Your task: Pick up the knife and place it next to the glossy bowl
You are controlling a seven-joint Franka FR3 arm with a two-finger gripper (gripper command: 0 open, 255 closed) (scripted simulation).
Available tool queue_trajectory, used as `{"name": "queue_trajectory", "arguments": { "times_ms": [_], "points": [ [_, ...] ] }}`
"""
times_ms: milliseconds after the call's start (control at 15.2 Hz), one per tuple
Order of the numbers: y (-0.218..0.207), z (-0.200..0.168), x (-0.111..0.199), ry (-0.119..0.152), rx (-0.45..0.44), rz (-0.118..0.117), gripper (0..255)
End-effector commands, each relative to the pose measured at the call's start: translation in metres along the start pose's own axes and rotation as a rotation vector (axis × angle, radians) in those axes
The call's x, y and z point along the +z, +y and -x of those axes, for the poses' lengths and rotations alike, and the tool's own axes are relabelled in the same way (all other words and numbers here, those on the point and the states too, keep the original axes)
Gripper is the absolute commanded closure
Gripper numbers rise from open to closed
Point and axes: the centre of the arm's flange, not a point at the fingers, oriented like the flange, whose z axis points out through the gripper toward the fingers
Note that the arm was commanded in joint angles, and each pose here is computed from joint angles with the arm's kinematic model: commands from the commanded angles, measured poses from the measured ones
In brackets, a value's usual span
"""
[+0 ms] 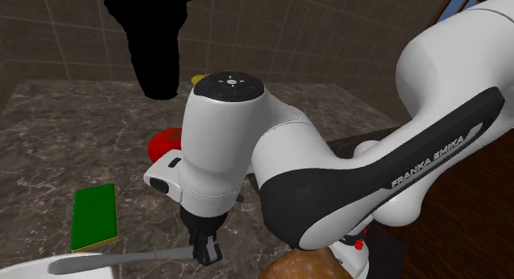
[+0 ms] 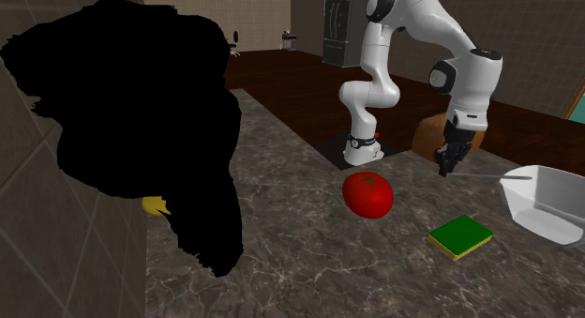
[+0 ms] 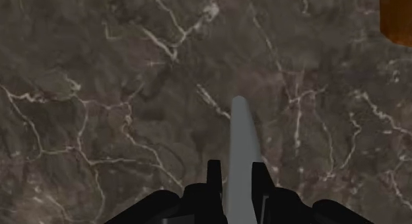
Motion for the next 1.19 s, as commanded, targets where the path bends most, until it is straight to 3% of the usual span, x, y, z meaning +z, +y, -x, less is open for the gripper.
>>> {"name": "queue_trajectory", "arguments": {
  "times_ms": [0,330,792,858,1122],
  "points": [
    [0.0,0.001,0.011,-0.001,-0.001,0.0,255],
    [0.0,0.002,0.035,-0.001,-0.001,0.0,255],
    [0.0,0.002,0.035,-0.001,-0.001,0.0,255],
    [-0.001,0.001,0.034,-0.001,-0.001,0.0,0],
    [-0.001,0.001,0.034,-0.001,-0.001,0.0,0]
  ]
}}
